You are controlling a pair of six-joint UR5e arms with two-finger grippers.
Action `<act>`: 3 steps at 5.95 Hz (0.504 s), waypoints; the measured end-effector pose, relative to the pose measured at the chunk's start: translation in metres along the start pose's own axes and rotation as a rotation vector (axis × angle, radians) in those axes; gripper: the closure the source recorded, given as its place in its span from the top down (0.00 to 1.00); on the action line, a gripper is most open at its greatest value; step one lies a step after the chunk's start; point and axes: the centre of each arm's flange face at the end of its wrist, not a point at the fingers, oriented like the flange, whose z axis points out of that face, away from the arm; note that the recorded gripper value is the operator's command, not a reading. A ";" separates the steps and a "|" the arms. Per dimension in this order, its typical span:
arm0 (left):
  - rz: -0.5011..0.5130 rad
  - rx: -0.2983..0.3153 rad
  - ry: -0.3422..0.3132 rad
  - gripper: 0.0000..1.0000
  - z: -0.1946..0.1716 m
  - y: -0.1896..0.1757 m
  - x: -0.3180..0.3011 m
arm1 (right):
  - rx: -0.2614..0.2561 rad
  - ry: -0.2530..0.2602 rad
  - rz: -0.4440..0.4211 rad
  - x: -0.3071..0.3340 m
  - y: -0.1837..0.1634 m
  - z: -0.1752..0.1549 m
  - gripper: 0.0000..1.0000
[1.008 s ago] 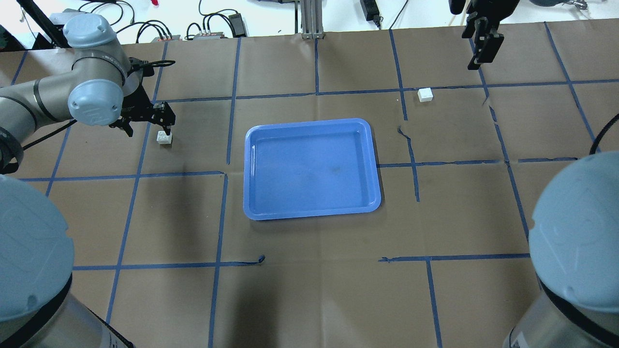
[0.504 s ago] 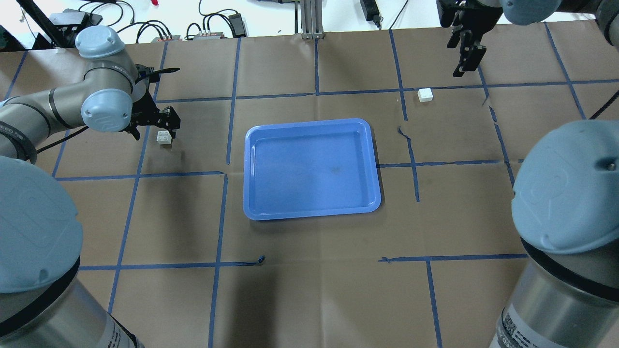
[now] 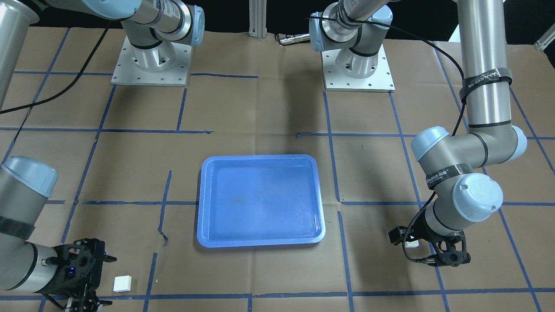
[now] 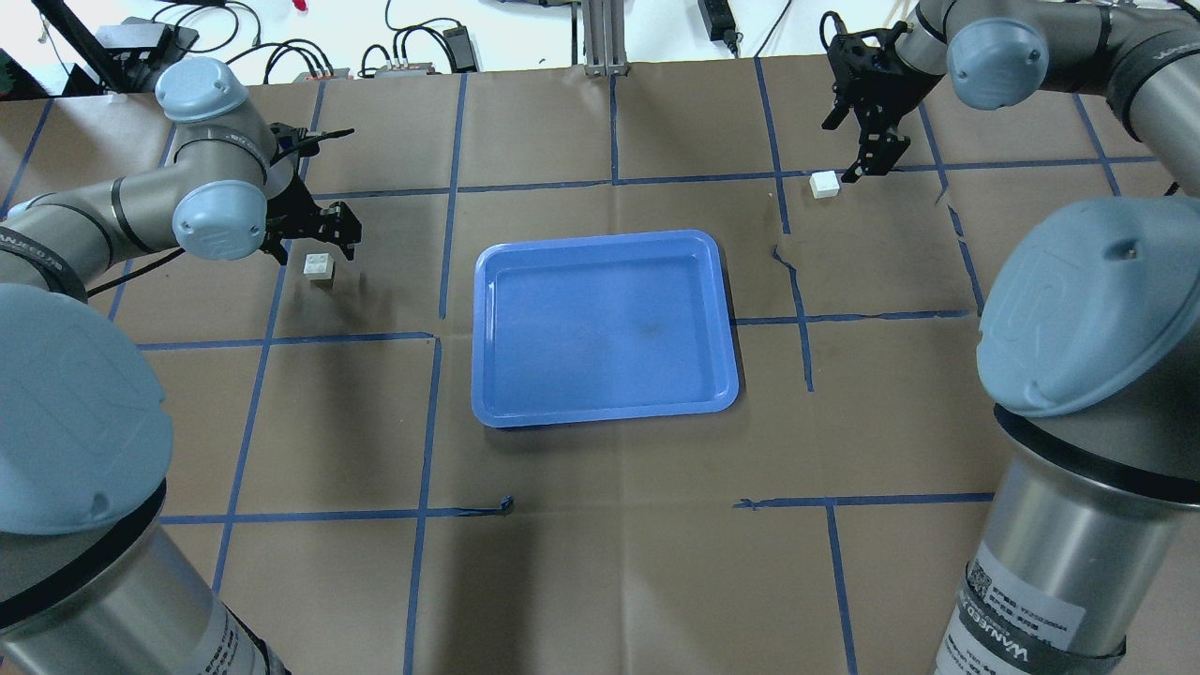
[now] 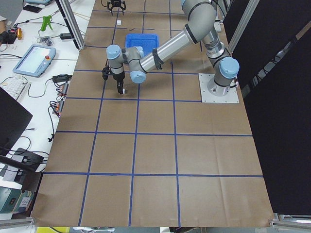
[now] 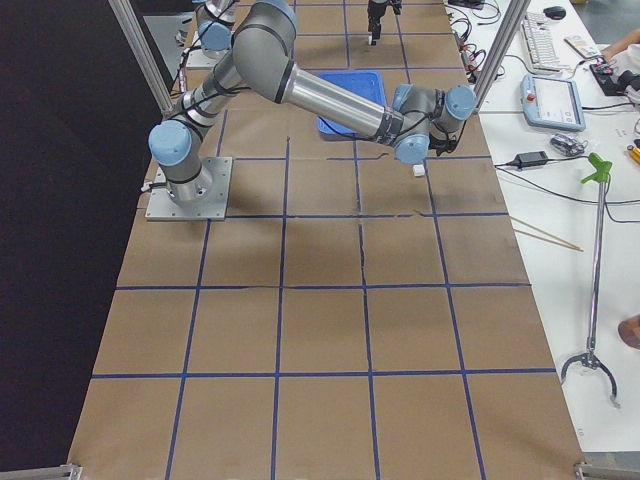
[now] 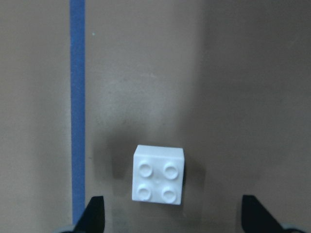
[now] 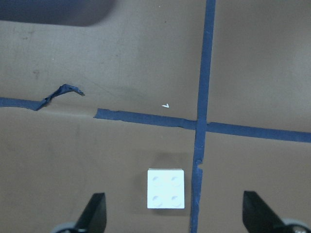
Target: Assemble white blocks and place on blue tray
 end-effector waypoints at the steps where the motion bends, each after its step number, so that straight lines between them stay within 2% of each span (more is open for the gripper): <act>1: 0.001 0.005 0.000 0.84 0.001 -0.001 0.000 | 0.013 -0.006 0.000 -0.002 0.008 0.011 1.00; 3: 0.003 -0.015 0.000 0.84 0.011 -0.001 0.000 | 0.029 -0.029 0.020 -0.009 0.018 0.027 1.00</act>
